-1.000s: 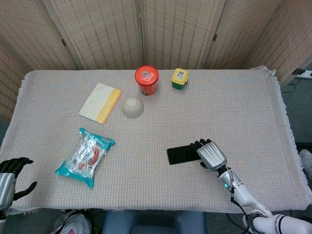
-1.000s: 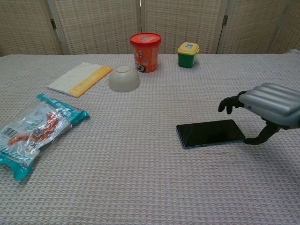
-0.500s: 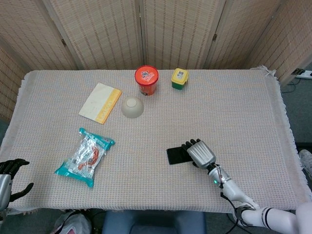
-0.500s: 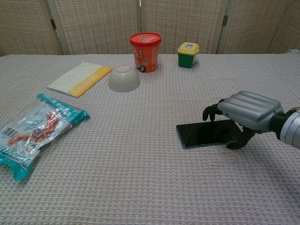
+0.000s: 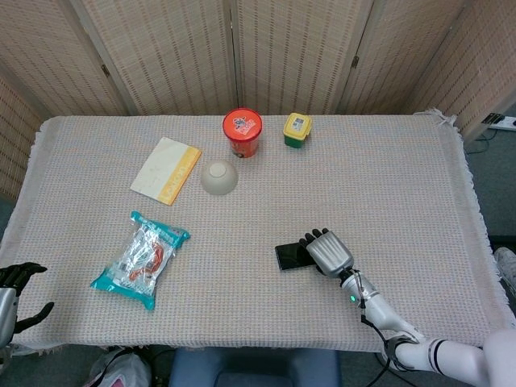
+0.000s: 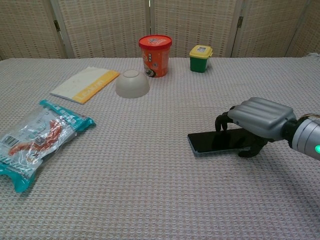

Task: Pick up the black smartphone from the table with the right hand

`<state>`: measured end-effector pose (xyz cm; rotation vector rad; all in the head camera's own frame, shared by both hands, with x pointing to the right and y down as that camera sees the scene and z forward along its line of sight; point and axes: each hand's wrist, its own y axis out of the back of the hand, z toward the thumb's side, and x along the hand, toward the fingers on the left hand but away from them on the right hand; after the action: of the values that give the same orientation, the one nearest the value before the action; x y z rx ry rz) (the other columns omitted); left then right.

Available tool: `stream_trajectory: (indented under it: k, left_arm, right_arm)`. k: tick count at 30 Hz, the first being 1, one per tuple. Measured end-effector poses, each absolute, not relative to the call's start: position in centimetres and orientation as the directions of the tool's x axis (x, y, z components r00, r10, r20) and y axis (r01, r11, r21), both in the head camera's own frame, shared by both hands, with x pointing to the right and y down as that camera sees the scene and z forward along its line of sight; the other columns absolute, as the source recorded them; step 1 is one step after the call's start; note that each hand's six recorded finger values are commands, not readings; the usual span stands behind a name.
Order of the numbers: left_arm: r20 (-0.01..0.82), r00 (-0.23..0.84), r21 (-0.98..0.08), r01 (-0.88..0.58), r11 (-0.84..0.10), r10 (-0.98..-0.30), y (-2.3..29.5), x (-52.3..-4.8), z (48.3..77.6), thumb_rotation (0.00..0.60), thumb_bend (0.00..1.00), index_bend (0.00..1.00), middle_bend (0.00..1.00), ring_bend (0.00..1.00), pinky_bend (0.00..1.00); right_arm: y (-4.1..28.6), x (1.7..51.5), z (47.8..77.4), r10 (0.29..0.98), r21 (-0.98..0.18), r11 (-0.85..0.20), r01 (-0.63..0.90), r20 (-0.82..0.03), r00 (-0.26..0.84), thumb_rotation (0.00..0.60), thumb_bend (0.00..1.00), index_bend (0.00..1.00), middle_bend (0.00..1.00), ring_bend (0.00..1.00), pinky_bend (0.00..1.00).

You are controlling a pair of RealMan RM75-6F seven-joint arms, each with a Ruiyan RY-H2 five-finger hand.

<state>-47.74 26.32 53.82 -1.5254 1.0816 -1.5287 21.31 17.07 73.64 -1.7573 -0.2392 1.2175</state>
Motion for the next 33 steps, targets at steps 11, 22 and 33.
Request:
stream_trajectory:
  k: [11, 22, 33]
  left_arm:
    - [0.400, -0.057, -0.915, -0.074, -0.396, -0.915, 26.3, -47.9, 53.8, 0.600, 0.20, 0.33, 0.31, 0.26, 0.26]
    - [0.398, -0.061, -0.917, -0.068, -0.394, -0.915, 26.2, -48.0, 53.6, 0.600, 0.20, 0.33, 0.31, 0.26, 0.26]
    - [0.401, -0.061, -0.916, -0.061, -0.398, -0.914, 26.1, -48.0, 53.6, 0.600, 0.20, 0.33, 0.31, 0.26, 0.26]
  right_arm:
    - [16.2, 20.5, 73.8, 0.604, -0.775, -0.537, -0.333, -0.629, 0.490, 0.600, 0.42, 0.35, 0.37, 0.28, 0.43]
    - [14.8, 19.8, 73.4, 0.583, -0.738, -0.631, -0.241, -0.655, 0.480, 0.600, 0.50, 0.36, 0.39, 0.28, 0.43]
    - [11.3, 19.3, 73.3, 0.628, -0.752, -0.631, -0.191, -0.640, 0.443, 0.600, 0.47, 0.36, 0.39, 0.28, 0.43]
